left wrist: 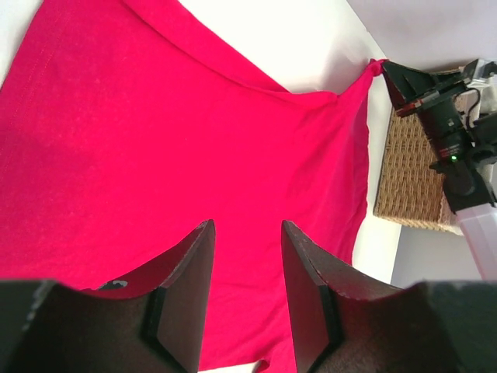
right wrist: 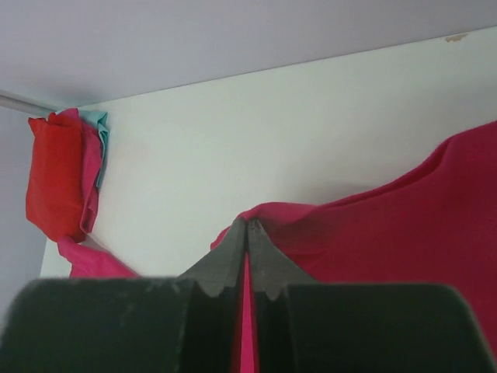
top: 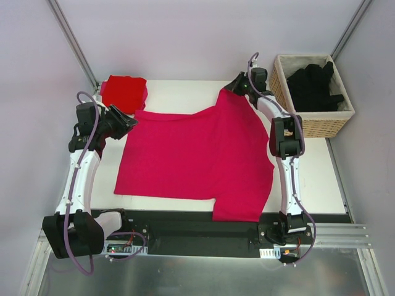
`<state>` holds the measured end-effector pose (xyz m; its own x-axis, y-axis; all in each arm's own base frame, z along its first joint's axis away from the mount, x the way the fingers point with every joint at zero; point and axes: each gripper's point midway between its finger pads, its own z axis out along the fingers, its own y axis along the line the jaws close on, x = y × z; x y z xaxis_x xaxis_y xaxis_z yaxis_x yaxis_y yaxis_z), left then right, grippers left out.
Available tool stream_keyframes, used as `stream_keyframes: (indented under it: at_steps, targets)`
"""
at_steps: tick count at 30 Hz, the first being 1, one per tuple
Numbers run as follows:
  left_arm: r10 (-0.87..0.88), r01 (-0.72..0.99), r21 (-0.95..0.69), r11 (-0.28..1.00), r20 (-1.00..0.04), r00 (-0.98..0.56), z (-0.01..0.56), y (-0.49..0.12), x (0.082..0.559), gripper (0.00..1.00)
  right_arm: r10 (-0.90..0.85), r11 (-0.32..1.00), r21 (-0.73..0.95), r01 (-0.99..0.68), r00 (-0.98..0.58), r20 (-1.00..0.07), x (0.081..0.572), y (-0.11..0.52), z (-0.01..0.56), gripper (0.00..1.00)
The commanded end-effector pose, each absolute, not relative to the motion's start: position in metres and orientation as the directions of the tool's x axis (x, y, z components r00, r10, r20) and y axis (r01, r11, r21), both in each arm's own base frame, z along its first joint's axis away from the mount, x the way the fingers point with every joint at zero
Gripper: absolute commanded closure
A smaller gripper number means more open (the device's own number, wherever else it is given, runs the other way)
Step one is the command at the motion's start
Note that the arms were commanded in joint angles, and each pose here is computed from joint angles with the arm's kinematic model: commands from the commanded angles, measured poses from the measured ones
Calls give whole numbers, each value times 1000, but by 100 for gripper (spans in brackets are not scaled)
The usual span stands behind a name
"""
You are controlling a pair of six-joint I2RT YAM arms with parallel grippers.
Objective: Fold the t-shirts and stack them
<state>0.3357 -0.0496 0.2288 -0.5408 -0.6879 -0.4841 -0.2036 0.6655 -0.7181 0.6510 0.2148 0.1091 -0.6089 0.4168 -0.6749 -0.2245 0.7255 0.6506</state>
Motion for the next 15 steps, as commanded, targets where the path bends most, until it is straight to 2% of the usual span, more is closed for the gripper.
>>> stream_keyframes:
  at_steps: [1, 3, 6, 7, 8, 10, 12, 13, 15]
  targets:
    - [-703, -214, -721, 659, -490, -515, 235, -47, 332, 61, 482, 635, 715, -294, -573, -663, 667, 230, 132, 89]
    - [-708, -219, -726, 652, -480, -518, 234, -48, 333, 61, 502, 614, 742, -269, -593, -630, 667, 231, 123, 86]
    - [-713, -220, -731, 646, -474, -516, 235, -49, 332, 61, 502, 610, 755, -239, -621, -602, 665, 232, 112, 59]
    - [-714, -220, -732, 645, -476, -513, 236, -49, 332, 61, 499, 616, 756, -222, -632, -593, 664, 232, 107, 31]
    - [-716, -223, -732, 644, -474, -513, 235, -49, 331, 61, 493, 628, 755, -189, -654, -574, 660, 229, 99, 22]
    - [-718, -224, -732, 643, -476, -507, 236, -48, 331, 61, 463, 661, 724, -198, -652, -601, 658, 227, 103, 13]
    - [-718, -220, -733, 643, -478, -506, 238, -48, 331, 61, 432, 703, 684, -195, -648, -628, 654, 219, 98, 9]
    - [-718, -218, -736, 641, -476, -508, 239, -49, 332, 61, 423, 714, 666, -216, -625, -656, 653, 217, 116, 5]
    - [-715, -213, -736, 643, -476, -511, 239, -49, 333, 61, 381, 758, 610, -231, -601, -702, 651, 210, 125, 3]
